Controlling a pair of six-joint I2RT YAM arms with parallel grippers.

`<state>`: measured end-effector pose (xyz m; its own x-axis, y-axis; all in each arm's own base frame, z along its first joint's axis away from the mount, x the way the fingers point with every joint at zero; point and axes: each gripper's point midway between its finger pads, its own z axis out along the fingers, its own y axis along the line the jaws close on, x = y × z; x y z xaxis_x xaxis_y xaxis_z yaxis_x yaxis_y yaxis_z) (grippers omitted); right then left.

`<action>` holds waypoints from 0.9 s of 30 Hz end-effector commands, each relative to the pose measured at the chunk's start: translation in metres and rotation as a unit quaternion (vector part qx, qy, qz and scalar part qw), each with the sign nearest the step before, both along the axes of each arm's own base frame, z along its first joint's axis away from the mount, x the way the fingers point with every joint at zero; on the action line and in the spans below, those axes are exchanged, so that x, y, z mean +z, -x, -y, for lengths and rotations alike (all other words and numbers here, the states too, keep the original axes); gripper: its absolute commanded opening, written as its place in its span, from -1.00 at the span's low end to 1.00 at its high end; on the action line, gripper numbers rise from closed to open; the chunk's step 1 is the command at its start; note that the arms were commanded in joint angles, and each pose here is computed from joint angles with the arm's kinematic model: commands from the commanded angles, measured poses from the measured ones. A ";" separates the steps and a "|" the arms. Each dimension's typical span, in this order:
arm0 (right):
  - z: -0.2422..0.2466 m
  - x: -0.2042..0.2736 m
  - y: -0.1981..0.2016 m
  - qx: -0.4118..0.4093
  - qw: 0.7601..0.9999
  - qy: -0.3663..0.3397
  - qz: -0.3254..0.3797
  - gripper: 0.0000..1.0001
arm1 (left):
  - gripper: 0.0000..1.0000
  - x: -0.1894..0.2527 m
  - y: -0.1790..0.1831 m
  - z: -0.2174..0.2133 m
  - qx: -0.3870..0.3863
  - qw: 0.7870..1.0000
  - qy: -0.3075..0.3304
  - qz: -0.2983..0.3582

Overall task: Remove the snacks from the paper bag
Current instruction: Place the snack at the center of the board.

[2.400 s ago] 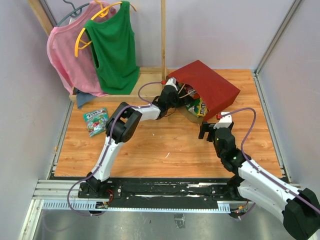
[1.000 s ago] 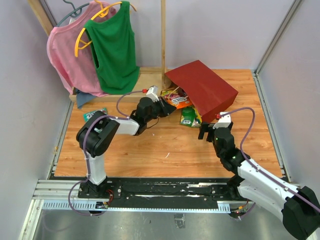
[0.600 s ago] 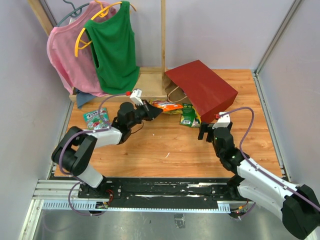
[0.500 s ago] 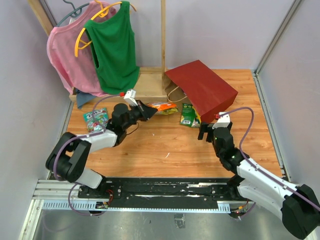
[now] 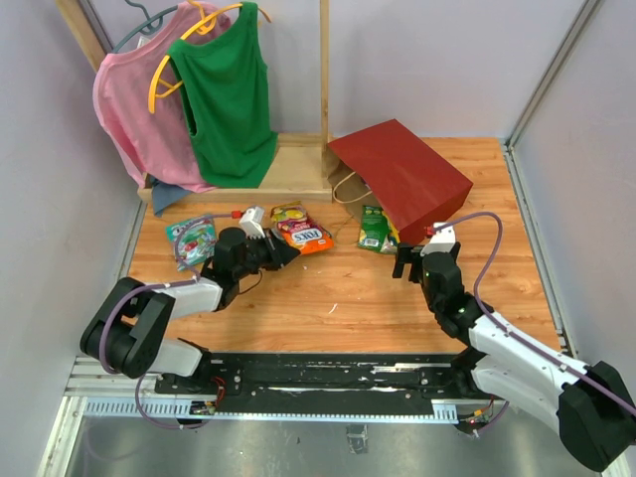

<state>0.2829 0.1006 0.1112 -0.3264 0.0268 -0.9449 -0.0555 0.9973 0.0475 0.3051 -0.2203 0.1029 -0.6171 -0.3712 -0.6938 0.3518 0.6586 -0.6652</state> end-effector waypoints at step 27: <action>-0.015 0.003 -0.005 0.022 1.000 -0.014 0.001 0.93 | 0.93 -0.010 0.023 -0.043 0.077 0.994 -0.064 -0.032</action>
